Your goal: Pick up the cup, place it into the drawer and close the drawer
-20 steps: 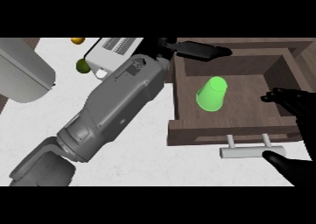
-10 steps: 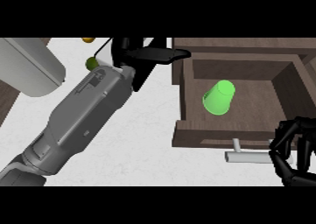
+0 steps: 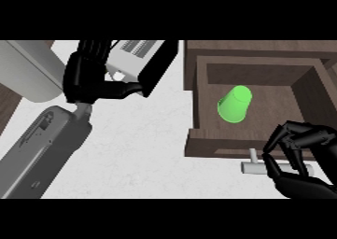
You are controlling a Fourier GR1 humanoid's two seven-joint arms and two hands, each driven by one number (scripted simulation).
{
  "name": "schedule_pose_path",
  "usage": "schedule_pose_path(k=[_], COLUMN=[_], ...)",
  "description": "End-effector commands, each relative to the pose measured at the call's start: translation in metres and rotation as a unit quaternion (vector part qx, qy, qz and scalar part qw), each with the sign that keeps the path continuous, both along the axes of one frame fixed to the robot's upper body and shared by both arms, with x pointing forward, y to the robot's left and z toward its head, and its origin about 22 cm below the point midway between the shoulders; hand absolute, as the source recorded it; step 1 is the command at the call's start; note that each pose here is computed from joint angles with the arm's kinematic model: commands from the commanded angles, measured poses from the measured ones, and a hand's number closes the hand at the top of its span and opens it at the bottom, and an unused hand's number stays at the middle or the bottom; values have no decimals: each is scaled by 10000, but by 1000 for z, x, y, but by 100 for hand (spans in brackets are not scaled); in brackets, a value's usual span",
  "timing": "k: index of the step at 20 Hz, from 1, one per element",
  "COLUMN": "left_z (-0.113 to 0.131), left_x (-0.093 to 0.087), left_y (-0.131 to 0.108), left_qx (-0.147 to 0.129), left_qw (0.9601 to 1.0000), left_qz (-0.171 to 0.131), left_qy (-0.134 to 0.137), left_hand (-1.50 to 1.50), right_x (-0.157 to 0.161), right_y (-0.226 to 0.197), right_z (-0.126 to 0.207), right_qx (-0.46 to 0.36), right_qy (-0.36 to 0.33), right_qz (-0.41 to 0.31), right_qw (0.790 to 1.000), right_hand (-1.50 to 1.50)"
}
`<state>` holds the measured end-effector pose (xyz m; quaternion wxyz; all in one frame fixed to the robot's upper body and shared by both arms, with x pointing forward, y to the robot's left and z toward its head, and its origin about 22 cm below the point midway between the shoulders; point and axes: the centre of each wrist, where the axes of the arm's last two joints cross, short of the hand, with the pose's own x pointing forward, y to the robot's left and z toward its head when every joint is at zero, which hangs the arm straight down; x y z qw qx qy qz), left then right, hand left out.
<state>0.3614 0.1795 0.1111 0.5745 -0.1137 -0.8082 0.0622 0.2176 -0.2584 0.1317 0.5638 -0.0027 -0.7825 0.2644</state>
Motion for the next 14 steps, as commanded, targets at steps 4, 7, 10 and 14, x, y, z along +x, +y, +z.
schedule_pose_path(k=[4,7,10,14], left_z=[-21,-25,-43,-52], left_x=[-43,-44,-68,-77], left_y=[51,70,92,103], left_qx=[-99,-57,-118,-30], left_qw=[9998,9999,9998,9999], left_qz=[-31,42,8,82], left_qy=[140,91,138,71], left_hand=[-150,-150,-150,-150], right_x=[11,19,31,48], right_y=[-3,27,29,24], right_z=[-7,-26,-44,-83], right_qx=[-1419,-2235,-2671,-2870], right_qy=[-355,-667,-562,-550], right_qz=[158,281,200,227], right_qw=[9891,9720,9618,9561], right_hand=[150,150,150,150])
